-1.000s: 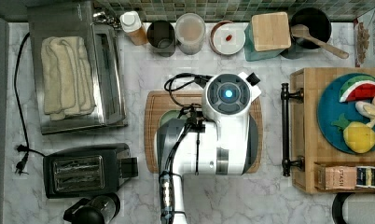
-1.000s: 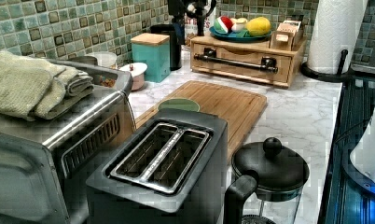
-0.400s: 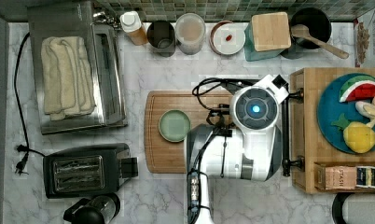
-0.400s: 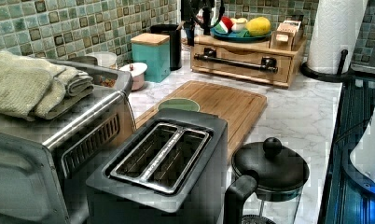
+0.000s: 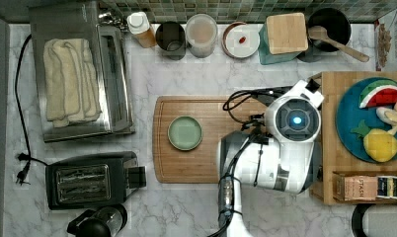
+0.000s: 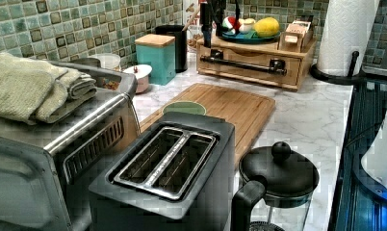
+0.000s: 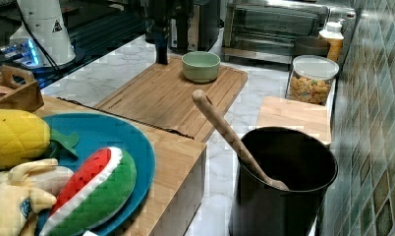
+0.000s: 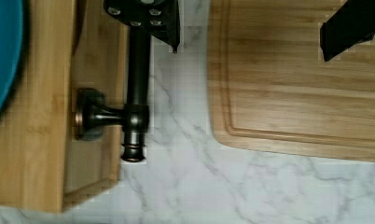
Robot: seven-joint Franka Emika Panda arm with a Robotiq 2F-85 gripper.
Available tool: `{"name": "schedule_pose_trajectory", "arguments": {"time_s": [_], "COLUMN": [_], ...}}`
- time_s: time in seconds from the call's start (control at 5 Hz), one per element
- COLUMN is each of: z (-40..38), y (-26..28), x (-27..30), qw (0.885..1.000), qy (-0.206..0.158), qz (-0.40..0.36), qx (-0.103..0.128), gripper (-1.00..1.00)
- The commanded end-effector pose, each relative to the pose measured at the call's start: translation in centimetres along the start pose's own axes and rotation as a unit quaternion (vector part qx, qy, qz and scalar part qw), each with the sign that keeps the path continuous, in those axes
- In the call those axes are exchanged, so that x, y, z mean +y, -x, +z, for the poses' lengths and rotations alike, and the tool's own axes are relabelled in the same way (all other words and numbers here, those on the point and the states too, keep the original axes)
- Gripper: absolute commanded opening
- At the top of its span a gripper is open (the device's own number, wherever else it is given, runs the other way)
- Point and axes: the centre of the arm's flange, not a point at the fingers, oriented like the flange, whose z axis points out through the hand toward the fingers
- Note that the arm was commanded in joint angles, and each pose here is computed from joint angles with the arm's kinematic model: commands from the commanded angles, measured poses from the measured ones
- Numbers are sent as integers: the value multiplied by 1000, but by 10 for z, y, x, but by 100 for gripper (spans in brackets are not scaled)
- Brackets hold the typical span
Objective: Open the drawer.
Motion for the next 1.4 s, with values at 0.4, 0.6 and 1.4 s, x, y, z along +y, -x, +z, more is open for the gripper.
{"name": "schedule_pose_trajectory", "arguments": {"time_s": [0.4,0.6,1.4], "z": [23,40,86], "y": [25,29,55], "x": [57,57,78], "qw": [999,999,998], "qy": [36,29,43], "qz": [22,18,26], "qx": [4,10,-29], "gripper": [100,100,100]}}
